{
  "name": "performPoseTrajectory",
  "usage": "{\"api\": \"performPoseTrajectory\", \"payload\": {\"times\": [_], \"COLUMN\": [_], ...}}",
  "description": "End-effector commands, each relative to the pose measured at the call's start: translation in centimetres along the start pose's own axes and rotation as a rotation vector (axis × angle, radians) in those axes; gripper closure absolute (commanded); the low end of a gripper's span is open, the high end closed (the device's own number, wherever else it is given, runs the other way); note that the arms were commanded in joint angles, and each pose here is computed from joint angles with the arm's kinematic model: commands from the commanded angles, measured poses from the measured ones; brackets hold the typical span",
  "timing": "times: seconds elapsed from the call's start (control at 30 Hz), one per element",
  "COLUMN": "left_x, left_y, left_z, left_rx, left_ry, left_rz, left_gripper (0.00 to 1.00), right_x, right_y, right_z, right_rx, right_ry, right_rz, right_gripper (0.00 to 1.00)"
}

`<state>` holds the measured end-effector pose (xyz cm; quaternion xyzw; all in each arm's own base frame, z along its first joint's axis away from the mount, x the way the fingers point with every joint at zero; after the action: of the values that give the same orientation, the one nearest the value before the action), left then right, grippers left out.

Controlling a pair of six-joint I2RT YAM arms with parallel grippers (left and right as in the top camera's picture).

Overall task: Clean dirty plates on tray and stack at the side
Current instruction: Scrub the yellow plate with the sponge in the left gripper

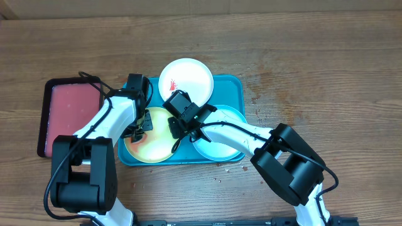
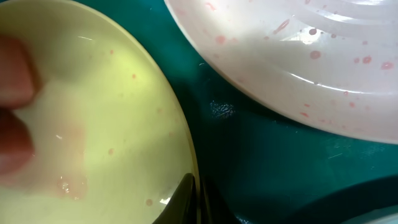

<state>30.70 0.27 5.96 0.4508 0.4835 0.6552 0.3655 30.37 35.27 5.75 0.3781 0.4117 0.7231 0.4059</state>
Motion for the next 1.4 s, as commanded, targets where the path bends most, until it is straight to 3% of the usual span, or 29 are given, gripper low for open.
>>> {"api": "performPoseTrajectory", "payload": {"times": [0.0,0.1,0.3,0.37,0.43,0.6,0.73,0.77,0.97,1.23,1.37], "left_x": [1.9,0.7,-5.1,-5.5,-4.8,0.5,2.0,1.6,-5.8,-5.8,-4.4], "left_y": [-0.8,-0.4,0.7,0.8,0.5,-0.6,-0.6,-0.6,1.1,3.5,8.8], "left_z": [0.4,0.6,-0.6,-0.6,-0.5,0.2,0.2,-0.1,-3.2,-2.7,-1.7], "left_rx": [-0.042,-0.026,0.094,0.09,0.071,-0.022,-0.033,-0.013,0.226,0.195,0.012], "left_ry": [0.072,0.075,-0.069,-0.092,-0.091,0.014,0.048,0.047,-0.149,-0.211,-0.229], "left_rz": [0.155,0.072,-0.365,-0.392,-0.331,0.081,0.173,0.136,-0.499,-0.555,-0.601], "left_gripper": [0.96,0.96,0.96,0.96,0.96,0.96,0.96,0.96,0.96,0.96,0.96], "right_x": [-0.4,-0.3,0.1,0.1,0.1,-0.1,-0.2,-0.2,0.1,0.6,1.0], "right_y": [-0.2,-0.2,-0.2,-0.2,-0.2,-0.1,-0.1,-0.1,-0.1,0.2,0.9], "right_z": [-0.3,-0.3,-0.7,-0.7,-0.7,-1.1,-1.2,-1.2,-1.4,-0.9,0.0], "right_rx": [0.016,0.02,0.046,0.049,0.05,0.066,0.076,0.075,0.085,0.085,0.073], "right_ry": [0.02,0.019,-0.02,-0.02,-0.025,-0.039,-0.039,-0.039,-0.04,-0.04,-0.039], "right_rz": [-0.024,-0.014,0.02,0.022,0.021,0.012,0.007,0.007,0.026,0.049,0.055], "right_gripper": [0.96,0.96,0.96,0.96,0.96,0.96,0.96,0.96,0.96,0.96,0.96]}}
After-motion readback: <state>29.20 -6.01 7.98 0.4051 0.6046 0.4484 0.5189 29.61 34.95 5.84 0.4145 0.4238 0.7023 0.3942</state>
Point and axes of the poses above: each gripper's point midway between its finger pads, its own y axis back along the fingers, its own x axis along the line the jaws close on, z = x × y, the point moved 5 cm from there along y, back along the fingers, and after that the axes turned 2 degrees about y, right-handed, at the moved point
